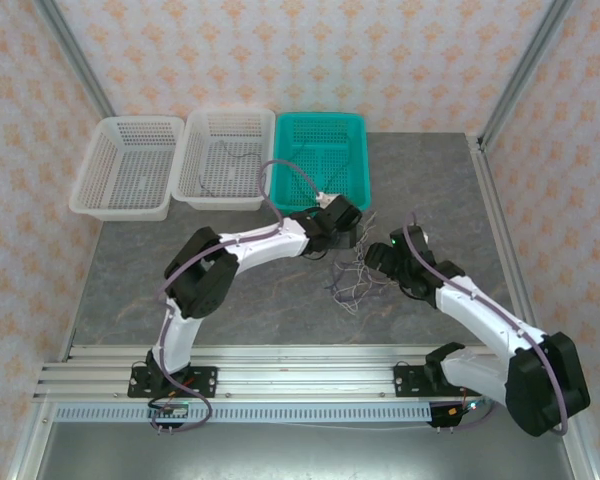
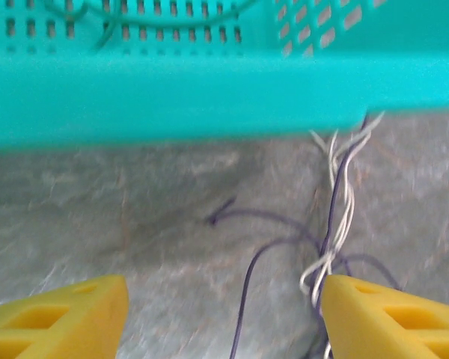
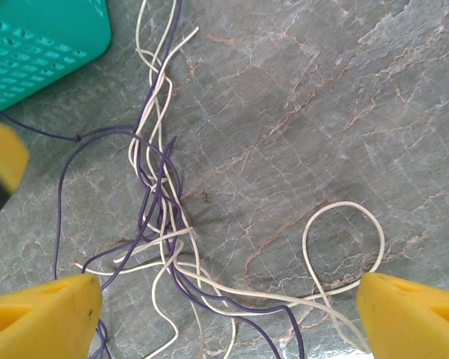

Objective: Untangle the cables

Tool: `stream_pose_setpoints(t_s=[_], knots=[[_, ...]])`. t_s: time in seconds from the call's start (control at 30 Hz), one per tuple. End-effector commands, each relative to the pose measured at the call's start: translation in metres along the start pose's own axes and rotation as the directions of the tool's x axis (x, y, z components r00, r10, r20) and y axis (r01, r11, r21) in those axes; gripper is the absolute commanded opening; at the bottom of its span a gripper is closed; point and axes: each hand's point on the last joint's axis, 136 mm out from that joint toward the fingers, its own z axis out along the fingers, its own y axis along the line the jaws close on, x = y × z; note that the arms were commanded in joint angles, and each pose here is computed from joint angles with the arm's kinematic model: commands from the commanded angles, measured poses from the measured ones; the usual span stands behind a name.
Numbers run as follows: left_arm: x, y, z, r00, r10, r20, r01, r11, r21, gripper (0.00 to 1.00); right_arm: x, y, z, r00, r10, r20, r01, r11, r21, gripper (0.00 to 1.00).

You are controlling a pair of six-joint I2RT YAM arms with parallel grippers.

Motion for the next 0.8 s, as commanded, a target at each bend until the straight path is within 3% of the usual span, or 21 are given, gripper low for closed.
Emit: stream_pose_setpoints(t_s=[0.0,0.13,0.23,0.4,0.6,0.77], knots=[[-0.022,0.002,0.001,0.994,-0.055,0.097,0.063,0.994,-0.084,0.69,-0.01,-0.004,-0.006,0.997,0.03,0.067,-0.03,1.0,0.007,0.88],[-0.015,0.009,0.014,0.993,-0.08,0.091,0.091,0.988,-0.126,0.58,-0.011,-0.007,-0.012,0.996,0.029,0.083,-0.029,1.0,0.007,0.88],[-0.009,0.007,0.021,0.994,-0.089,0.069,0.097,0.989,-0.116,0.4,-0.012,-0.009,-0.016,0.995,0.028,0.095,-0.03,0.999,0.012,0.88],[-0.007,0.002,0.024,0.995,-0.08,0.058,0.086,0.991,-0.098,0.28,-0.013,-0.011,-0.02,0.993,0.029,0.111,-0.03,0.999,0.01,0.87],[-0.016,-0.009,0.019,0.997,-0.05,0.055,0.053,0.997,-0.063,0.0,-0.013,-0.007,-0.019,0.993,0.028,0.111,-0.027,1.0,-0.014,0.87],[-0.034,-0.03,-0.01,0.997,-0.017,0.076,0.014,0.999,0.047,0.0,-0.01,0.003,-0.016,0.995,0.021,0.096,-0.014,0.997,-0.071,0.87]])
